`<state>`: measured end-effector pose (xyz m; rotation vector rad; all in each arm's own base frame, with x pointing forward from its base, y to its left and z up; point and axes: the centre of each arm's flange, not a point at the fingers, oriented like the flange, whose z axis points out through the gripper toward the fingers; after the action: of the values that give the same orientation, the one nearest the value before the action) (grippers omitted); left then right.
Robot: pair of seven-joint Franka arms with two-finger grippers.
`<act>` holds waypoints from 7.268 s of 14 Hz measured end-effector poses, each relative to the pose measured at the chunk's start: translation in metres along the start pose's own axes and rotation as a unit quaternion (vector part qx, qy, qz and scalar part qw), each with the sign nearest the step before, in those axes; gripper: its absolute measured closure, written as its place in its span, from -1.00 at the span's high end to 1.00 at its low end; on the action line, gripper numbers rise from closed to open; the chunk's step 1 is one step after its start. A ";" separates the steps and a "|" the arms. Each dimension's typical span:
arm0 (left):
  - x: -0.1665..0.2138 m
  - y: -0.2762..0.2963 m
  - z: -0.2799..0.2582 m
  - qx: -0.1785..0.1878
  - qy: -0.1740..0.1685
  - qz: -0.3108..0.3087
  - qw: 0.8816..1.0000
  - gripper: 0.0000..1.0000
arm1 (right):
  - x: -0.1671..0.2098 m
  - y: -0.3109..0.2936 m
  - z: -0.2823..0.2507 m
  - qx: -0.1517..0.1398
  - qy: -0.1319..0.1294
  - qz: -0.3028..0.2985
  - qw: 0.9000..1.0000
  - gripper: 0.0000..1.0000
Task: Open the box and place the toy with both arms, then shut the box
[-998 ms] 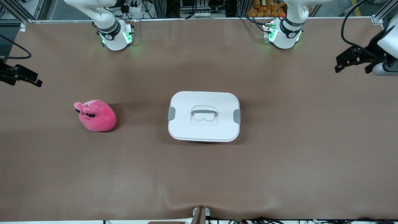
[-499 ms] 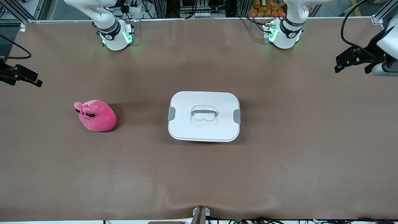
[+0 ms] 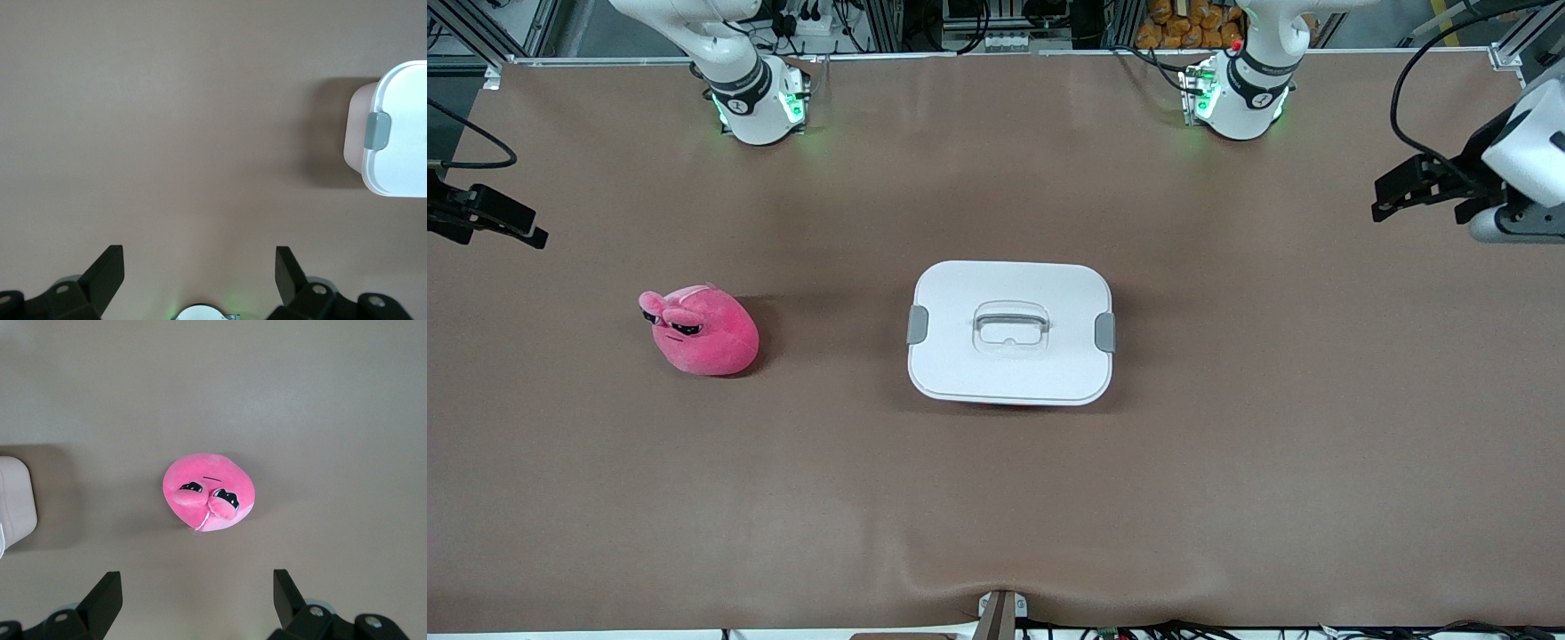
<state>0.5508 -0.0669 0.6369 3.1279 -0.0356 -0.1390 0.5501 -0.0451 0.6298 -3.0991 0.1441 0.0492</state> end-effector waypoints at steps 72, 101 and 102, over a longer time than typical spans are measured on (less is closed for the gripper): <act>0.026 0.424 0.294 -0.069 -0.031 -0.678 0.731 -0.22 | 0.053 -0.078 0.186 -0.079 0.002 -0.516 0.853 -0.75; 0.029 0.419 0.264 -0.089 -0.026 -0.686 0.722 -0.86 | 0.046 -0.188 0.096 -0.067 -0.031 -0.286 0.955 -0.75; 0.028 0.419 0.261 -0.091 -0.025 -0.686 0.722 -0.86 | 0.044 -0.191 0.097 -0.054 -0.036 -0.276 0.959 -0.75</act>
<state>0.5463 -0.4892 0.3795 2.1953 2.0558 -0.1872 0.6090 0.1443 0.5386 -3.1089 -0.7457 0.1554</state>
